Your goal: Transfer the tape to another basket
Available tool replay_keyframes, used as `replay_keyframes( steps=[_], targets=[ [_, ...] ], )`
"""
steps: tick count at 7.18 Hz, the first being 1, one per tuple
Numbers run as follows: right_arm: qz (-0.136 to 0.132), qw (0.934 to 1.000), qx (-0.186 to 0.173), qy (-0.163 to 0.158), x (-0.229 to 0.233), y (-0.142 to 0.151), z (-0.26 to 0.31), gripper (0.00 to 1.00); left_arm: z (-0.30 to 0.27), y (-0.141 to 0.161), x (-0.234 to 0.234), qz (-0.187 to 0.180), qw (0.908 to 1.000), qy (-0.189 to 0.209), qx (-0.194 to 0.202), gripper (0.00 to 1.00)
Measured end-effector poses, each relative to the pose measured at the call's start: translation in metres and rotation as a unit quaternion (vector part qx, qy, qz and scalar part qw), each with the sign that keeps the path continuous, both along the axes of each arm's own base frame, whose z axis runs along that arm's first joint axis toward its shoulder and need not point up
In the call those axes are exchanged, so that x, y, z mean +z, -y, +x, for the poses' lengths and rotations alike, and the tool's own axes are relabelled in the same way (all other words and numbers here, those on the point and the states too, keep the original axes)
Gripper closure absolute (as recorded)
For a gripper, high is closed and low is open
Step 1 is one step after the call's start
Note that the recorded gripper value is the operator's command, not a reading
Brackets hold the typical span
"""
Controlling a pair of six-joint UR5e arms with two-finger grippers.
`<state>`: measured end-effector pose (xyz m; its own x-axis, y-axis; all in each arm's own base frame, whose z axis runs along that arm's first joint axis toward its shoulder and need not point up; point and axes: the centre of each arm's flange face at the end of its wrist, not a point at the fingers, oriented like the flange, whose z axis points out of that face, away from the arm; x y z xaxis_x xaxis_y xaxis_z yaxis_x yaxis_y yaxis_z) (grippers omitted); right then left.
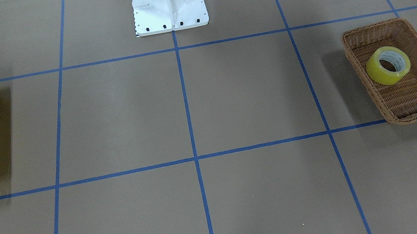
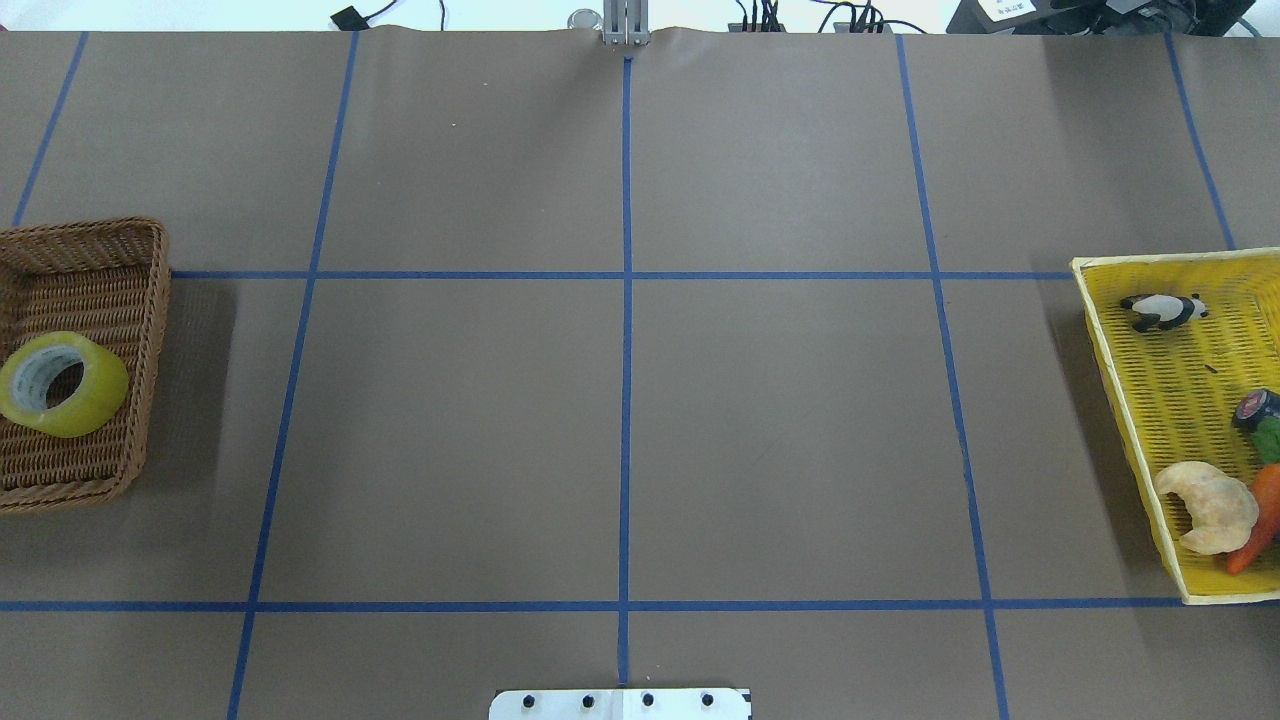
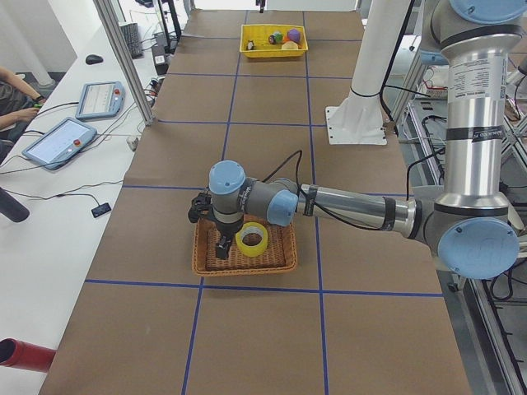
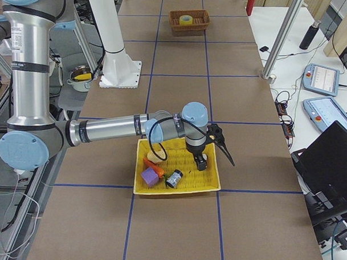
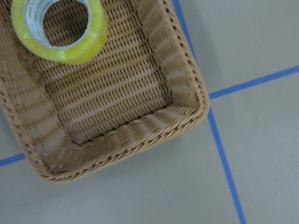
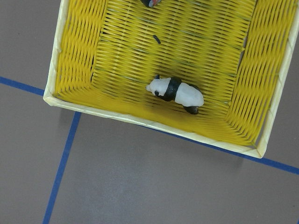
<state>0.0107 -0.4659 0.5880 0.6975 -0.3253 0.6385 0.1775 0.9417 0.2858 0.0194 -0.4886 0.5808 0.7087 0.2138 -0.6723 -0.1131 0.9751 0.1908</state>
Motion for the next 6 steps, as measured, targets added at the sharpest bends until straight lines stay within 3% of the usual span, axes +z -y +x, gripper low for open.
replay_keyframes(
  steps=[3, 6],
  targets=[
    [-0.01, 0.9999, 0.0, 0.002, 0.011, -0.01, 0.006, 0.0, -0.017, 0.005, -0.001, -0.046, 0.9988, -0.003, -0.016, 0.02],
    [-0.007, 0.9999, 0.002, 0.01, 0.008, -0.013, 0.007, 0.0, -0.02, 0.007, -0.007, -0.047, 0.9985, -0.021, -0.019, 0.02]
  ],
)
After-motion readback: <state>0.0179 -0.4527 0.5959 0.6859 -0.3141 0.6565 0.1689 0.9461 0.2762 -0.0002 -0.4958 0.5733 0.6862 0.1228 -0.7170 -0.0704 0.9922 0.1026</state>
